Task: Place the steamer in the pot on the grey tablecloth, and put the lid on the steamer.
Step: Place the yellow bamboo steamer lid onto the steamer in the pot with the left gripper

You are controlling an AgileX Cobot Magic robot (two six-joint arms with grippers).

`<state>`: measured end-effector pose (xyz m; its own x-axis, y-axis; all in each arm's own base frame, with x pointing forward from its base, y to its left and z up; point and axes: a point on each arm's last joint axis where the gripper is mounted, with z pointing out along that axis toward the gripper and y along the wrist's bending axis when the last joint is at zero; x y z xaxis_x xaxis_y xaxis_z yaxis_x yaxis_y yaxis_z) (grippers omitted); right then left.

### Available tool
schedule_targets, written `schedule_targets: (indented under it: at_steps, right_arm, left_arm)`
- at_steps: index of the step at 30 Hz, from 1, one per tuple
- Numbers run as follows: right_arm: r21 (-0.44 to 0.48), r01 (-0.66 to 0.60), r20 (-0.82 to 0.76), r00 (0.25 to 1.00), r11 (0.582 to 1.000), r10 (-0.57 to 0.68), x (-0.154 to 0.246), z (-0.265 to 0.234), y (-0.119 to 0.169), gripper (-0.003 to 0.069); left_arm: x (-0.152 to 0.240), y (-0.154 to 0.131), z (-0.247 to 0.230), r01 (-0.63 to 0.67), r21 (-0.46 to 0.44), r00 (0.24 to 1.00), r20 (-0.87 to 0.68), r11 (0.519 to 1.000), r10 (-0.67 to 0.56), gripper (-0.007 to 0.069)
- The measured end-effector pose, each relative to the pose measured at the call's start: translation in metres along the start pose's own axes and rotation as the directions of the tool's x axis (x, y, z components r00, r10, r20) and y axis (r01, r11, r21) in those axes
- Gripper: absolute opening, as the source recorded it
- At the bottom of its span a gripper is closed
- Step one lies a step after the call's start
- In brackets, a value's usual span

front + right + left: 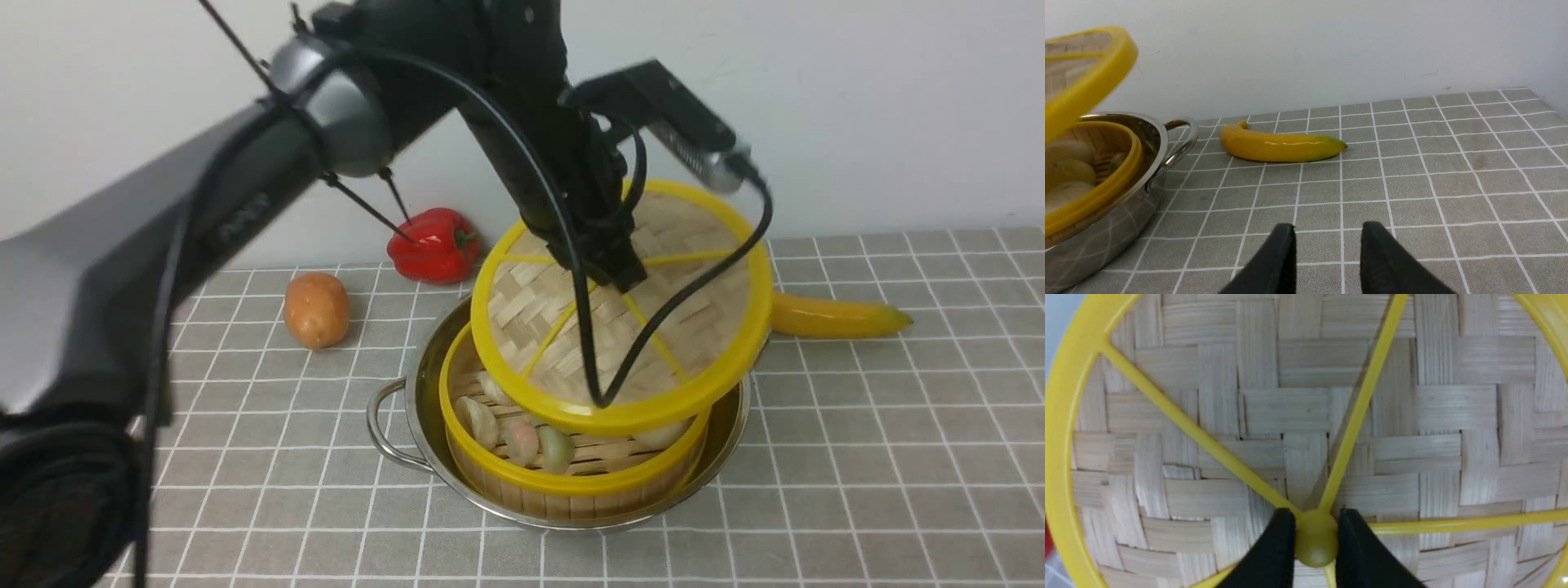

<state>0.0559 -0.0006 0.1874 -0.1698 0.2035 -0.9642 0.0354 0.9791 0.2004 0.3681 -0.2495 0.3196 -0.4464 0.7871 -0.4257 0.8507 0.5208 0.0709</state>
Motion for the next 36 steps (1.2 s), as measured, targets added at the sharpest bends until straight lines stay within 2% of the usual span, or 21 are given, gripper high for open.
schedule_targets:
  at_steps: [5,8,13,18,23,27,36]
  right_arm:
    - [0.000,0.000,0.000,1.000,1.000,0.000,0.000,0.000,0.000,0.0243]
    - [0.000,0.000,0.000,1.000,1.000,0.000,0.000,0.000,0.000,0.0243]
    - [0.000,0.000,0.000,1.000,1.000,0.000,0.000,0.000,0.000,0.0243]
    - [0.000,0.000,0.000,1.000,1.000,0.000,0.000,0.000,0.000,0.0243]
    - [0.000,0.000,0.000,1.000,1.000,0.000,0.000,0.000,0.000,0.0243]
    - [0.000,0.000,0.000,1.000,1.000,0.000,0.000,0.000,0.000,0.0243]
    - [0.000,0.000,0.000,1.000,1.000,0.000,0.000,0.000,0.000,0.0243]
  left_arm:
    - [0.011,-0.015,-0.042,0.196,0.019,0.979,0.049,0.980,-0.197,0.0116]
    - [0.020,-0.026,-0.081,0.350,0.038,0.930,0.106,0.936,-0.352,0.0116]
    - [0.023,-0.032,-0.102,0.456,0.061,0.876,0.142,0.888,-0.460,0.0116]
    - [0.022,-0.029,-0.081,0.478,0.063,0.872,0.092,0.876,-0.482,0.0116]
    - [0.023,-0.019,-0.042,0.450,0.045,0.892,0.006,0.892,-0.451,0.0116]
    - [0.030,0.000,-0.004,0.406,0.020,0.912,-0.073,0.913,-0.404,0.0116]
    - [0.039,0.017,0.007,0.321,0.013,0.943,-0.098,0.947,-0.318,0.0116]
